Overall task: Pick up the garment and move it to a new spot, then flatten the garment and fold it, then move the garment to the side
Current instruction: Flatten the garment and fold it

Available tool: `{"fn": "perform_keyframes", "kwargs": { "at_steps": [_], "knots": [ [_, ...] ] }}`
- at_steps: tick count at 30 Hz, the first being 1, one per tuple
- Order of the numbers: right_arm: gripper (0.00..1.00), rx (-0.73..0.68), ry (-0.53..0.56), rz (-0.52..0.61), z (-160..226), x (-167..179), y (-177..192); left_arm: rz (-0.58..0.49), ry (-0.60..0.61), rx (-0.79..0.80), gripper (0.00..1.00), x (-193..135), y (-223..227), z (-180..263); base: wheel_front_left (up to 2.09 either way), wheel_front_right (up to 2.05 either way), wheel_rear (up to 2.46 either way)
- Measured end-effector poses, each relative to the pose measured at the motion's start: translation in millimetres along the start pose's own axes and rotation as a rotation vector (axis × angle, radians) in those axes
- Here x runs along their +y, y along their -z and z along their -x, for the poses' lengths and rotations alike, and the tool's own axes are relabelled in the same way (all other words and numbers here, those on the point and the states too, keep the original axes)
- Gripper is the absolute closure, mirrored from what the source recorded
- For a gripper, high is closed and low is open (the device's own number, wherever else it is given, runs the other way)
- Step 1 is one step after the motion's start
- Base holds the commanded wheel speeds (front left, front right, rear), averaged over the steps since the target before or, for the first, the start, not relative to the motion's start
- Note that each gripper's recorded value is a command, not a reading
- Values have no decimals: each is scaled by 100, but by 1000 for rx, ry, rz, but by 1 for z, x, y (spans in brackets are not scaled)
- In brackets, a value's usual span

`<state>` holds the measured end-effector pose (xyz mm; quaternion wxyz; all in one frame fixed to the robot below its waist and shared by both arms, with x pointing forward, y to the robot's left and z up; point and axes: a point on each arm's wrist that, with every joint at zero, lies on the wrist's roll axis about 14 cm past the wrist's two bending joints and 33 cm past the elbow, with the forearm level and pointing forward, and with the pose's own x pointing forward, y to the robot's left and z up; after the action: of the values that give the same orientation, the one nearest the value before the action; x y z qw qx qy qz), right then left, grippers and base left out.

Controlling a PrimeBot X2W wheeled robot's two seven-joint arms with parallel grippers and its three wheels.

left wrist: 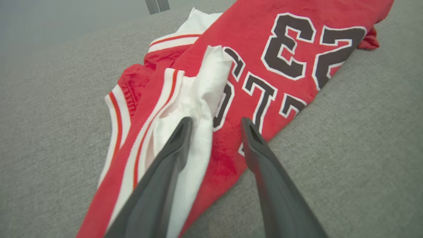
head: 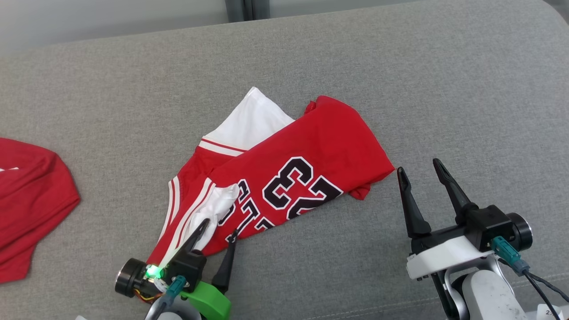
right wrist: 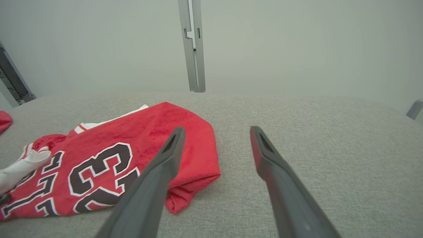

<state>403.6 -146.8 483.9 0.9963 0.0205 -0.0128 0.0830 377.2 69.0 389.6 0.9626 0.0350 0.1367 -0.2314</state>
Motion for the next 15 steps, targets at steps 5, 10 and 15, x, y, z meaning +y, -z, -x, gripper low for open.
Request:
{"fn": "perform_keyframes", "kwargs": {
  "at_steps": [5, 10, 15],
  "knots": [
    [0, -4, -3, -1, 1, 1, -2, 32, -2, -60, 0, -8, -18, 2, 0, 0, 0],
    [0, -5, -13, -3, 2, 5, -2, 8, -100, -143, 0, 21, -44, 8, 0, 0, 0],
    [0, -5, -26, -4, 3, 10, -2, -8, -114, -77, 0, 34, -31, 13, 0, 0, 0]
  ]
}}
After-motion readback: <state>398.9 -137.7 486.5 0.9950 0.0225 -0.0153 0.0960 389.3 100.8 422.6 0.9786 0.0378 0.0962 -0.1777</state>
